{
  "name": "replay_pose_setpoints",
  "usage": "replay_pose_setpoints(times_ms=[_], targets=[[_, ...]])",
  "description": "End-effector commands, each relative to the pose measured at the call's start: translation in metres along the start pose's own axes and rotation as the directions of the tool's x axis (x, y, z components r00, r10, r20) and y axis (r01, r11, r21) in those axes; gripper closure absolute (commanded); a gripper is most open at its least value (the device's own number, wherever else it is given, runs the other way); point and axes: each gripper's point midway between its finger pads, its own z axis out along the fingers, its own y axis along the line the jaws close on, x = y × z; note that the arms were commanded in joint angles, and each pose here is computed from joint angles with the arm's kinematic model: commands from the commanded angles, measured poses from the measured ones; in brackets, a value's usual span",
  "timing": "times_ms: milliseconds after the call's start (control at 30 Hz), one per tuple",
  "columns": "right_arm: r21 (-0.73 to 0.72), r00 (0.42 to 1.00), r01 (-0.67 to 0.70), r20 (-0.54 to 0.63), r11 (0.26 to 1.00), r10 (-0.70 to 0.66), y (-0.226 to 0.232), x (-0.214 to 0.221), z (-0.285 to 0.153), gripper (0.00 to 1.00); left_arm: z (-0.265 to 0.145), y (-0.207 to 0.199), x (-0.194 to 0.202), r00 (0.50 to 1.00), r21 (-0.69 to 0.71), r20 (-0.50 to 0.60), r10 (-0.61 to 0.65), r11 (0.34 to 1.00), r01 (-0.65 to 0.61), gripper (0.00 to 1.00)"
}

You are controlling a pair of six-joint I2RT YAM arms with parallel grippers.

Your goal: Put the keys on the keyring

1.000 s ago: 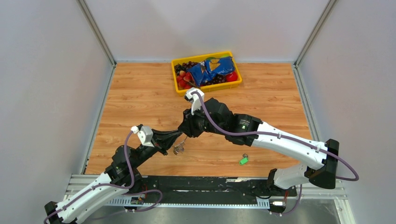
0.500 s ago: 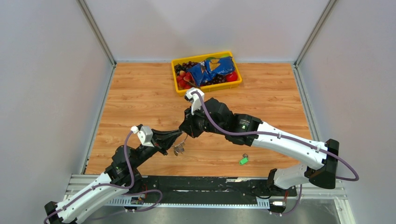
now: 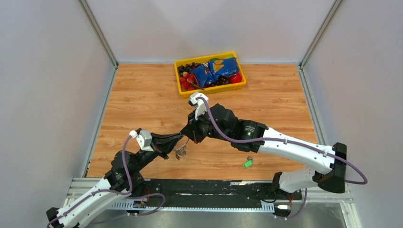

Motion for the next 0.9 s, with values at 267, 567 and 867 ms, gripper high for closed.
replay_pose_setpoints(times_ms=[267, 567, 867], targets=[[-0.056, 0.998, 0.004, -0.059, 0.998, -0.008, 0.021, 0.035, -0.004, 1.00, -0.006, 0.023, -0.043, 0.984, -0.145, 0.175, -0.015, 0.989, 0.041, 1.00], [-0.075, 0.994, 0.039, -0.096, 0.996, -0.046, 0.033, 0.056, 0.003, 1.00, -0.011, 0.035, -0.044, 0.981, -0.212, 0.192, -0.029, 0.975, 0.070, 1.00], [-0.096, 0.993, 0.048, -0.106, 0.994, -0.058, 0.040, 0.068, 0.002, 1.00, -0.017, 0.044, -0.046, 0.976, -0.258, 0.214, -0.035, 0.962, 0.092, 1.00]])
